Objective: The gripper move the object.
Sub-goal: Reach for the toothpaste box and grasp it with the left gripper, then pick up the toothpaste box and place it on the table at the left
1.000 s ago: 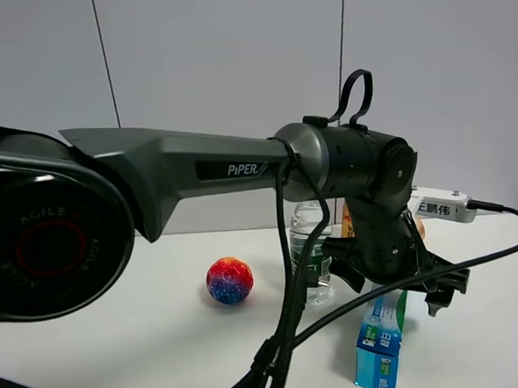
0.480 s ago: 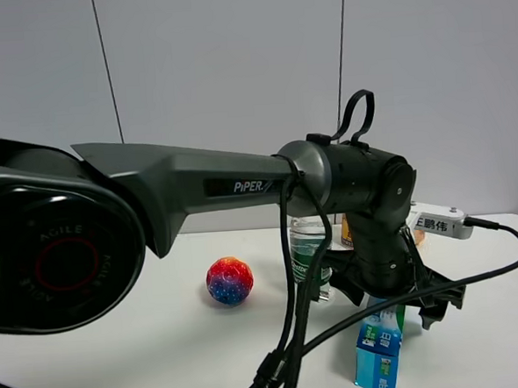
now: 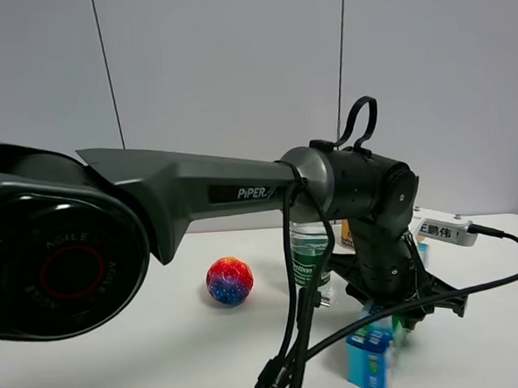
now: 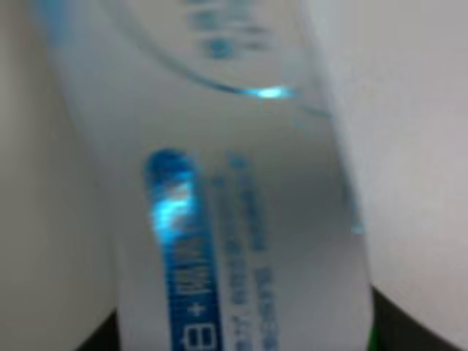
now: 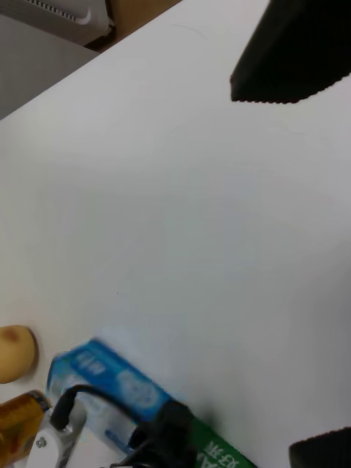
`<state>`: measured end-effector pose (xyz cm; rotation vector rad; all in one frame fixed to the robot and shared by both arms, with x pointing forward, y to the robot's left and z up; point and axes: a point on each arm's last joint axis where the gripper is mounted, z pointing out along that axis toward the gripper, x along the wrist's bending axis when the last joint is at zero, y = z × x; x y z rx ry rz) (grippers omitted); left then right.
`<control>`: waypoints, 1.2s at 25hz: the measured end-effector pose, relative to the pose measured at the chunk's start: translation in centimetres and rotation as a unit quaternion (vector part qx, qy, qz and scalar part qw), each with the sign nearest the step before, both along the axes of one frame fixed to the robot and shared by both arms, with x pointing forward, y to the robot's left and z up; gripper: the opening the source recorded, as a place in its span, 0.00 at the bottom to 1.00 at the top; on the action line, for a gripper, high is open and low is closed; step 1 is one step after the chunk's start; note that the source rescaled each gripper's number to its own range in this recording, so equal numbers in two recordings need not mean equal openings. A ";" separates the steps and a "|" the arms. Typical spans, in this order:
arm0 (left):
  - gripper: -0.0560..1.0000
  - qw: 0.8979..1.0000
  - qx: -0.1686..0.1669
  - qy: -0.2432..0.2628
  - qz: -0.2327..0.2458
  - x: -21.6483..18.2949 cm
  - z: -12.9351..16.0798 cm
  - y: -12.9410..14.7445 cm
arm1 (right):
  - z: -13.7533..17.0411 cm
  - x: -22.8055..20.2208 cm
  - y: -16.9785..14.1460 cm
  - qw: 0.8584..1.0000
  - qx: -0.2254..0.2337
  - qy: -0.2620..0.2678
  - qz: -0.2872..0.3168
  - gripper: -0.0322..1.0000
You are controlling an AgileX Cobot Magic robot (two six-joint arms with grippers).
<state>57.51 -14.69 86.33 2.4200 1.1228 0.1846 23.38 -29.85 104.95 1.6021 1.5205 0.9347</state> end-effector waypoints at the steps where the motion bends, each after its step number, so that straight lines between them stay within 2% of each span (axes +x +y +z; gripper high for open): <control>1: 0.05 1.000 0.005 -0.005 -0.011 -0.1 0.0 -0.1 | 0.0 0.0 0.0 1.000 0.000 0.000 0.000 1.00; 6: 0.06 0.999 0.012 -0.017 -0.037 -0.7 0.7 -0.4 | 0.0 0.0 0.0 1.000 0.000 0.000 0.000 1.00; 9: 0.06 0.999 0.007 -0.028 -0.041 -0.8 3.1 -0.8 | 0.0 0.0 0.0 1.000 0.000 0.000 0.000 1.00; 12: 0.06 0.998 -0.014 -0.050 -0.043 -1.1 7.7 -1.2 | 0.0 0.0 0.0 1.000 0.000 0.000 0.000 1.00; 17: 0.06 0.990 -0.072 -0.108 -0.058 -2.9 18.8 -0.6 | 0.0 0.0 0.0 1.000 0.000 0.000 0.000 1.00; 21: 0.06 0.976 -0.118 -0.170 -0.069 -4.7 27.5 1.8 | 0.0 0.0 0.0 1.000 0.000 0.000 0.000 1.00; 24: 0.06 0.964 -0.128 -0.228 -0.049 -5.3 32.6 4.8 | 0.0 0.0 0.0 1.000 0.000 0.000 0.000 1.00; 26: 0.06 0.955 -0.127 -0.266 -0.022 -4.9 35.2 7.2 | 0.0 0.0 0.0 1.000 0.000 0.000 0.000 1.00; 30: 0.06 0.944 -0.125 -0.305 0.036 -3.0 38.7 12.3 | 0.0 0.0 0.0 1.000 0.000 0.000 0.000 1.00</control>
